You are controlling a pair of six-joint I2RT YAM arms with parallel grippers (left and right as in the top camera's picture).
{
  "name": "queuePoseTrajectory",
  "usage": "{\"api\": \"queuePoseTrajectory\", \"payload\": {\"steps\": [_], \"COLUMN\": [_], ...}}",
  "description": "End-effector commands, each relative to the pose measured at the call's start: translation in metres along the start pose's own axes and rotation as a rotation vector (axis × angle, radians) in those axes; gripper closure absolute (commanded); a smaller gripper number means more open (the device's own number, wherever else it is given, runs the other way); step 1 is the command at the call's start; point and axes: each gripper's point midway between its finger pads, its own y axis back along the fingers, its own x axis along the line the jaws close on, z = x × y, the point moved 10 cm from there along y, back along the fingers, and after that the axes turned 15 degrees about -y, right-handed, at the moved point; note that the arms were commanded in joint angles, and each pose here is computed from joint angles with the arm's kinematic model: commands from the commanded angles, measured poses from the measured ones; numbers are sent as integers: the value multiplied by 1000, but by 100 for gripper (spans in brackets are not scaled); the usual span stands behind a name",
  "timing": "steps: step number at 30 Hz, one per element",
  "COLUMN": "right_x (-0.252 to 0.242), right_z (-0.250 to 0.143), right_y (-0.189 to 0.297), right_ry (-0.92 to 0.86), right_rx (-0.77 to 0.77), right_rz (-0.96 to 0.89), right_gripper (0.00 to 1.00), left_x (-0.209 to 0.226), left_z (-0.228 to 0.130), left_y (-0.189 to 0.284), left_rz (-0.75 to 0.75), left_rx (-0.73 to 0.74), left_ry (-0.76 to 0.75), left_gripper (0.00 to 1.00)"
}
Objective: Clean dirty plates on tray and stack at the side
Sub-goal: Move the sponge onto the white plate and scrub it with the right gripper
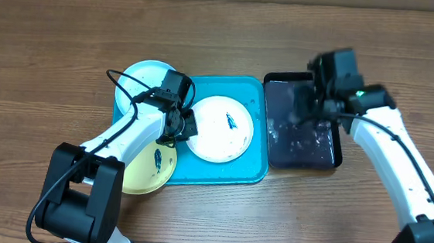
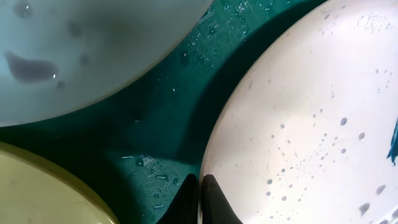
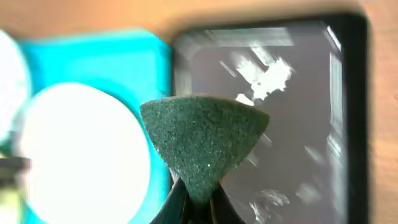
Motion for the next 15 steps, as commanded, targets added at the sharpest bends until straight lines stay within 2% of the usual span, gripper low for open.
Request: {"api": "queuePoseTrajectory", "payload": {"steps": [1,6,15], "right_x": [38,66,88], "right_z": [-2,-19,-51], "right_y": [13,-8,-80], "right_ry": [62,151,308], "right_rx": [47,64,21], "right_rz": [248,245,-34], "right_gripper": [96,96,96], "left_x": [-2,-2,-2], "left_z": [5,5,5], "left_y": [1,1,1], "left_rz": [-3,-3,-3], "left_rx": [-8,-8,-8], "left_ry": [-7,-7,-7], "left_gripper": [96,96,96]}}
